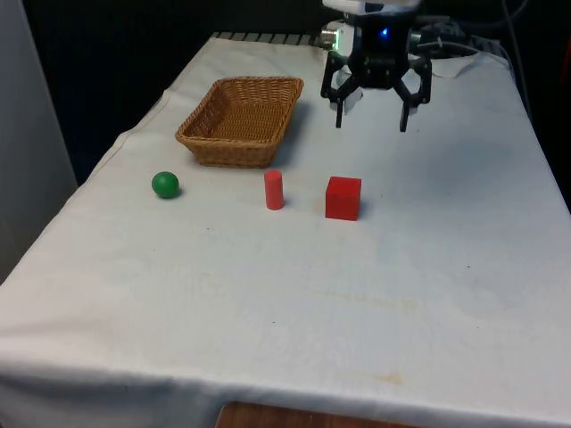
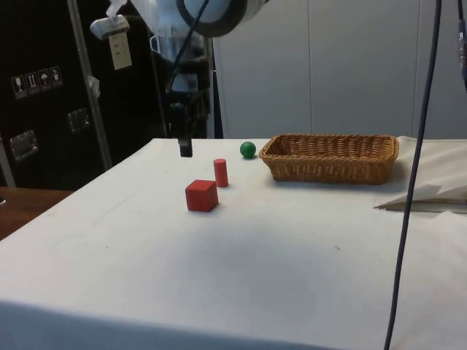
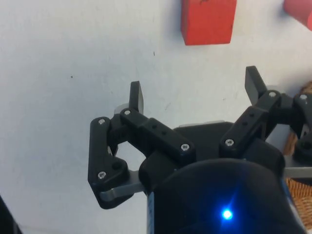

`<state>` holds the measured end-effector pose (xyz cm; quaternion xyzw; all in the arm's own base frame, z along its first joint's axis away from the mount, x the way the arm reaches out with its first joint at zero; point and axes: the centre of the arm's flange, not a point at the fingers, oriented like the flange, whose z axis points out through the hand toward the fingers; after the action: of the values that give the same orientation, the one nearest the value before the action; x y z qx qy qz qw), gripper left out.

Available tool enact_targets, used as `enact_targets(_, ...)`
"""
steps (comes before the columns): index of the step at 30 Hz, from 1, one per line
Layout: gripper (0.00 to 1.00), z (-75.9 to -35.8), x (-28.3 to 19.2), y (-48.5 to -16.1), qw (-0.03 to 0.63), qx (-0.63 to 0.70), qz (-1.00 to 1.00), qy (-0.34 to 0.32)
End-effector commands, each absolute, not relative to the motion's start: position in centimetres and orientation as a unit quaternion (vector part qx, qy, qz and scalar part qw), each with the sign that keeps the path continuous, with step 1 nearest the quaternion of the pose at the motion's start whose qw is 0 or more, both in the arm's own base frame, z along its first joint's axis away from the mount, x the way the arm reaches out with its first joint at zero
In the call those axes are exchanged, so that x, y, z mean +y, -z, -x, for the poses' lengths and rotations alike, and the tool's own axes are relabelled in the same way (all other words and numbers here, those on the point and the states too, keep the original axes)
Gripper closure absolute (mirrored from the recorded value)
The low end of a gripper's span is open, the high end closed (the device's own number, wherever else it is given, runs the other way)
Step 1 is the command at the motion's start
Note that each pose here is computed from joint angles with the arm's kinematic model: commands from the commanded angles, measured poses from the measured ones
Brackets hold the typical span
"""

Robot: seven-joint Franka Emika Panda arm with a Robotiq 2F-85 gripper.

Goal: Pick up the object to the left of the cylinder and place it into the basket.

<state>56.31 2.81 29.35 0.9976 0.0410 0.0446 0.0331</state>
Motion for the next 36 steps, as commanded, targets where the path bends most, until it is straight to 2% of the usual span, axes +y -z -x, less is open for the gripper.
enact_targets(1, 0.0, -56.3, 3.0, -28.8, 0.032, 0.042, -0.997, -0.052)
enact_targets(20, 0.0, -57.0, 2.0, -24.3, 0.046, 0.032, -0.997, -0.058)
enact_targets(36, 0.0, -57.7, 0.6, -22.1, 0.045, 0.017, -0.998, -0.051)
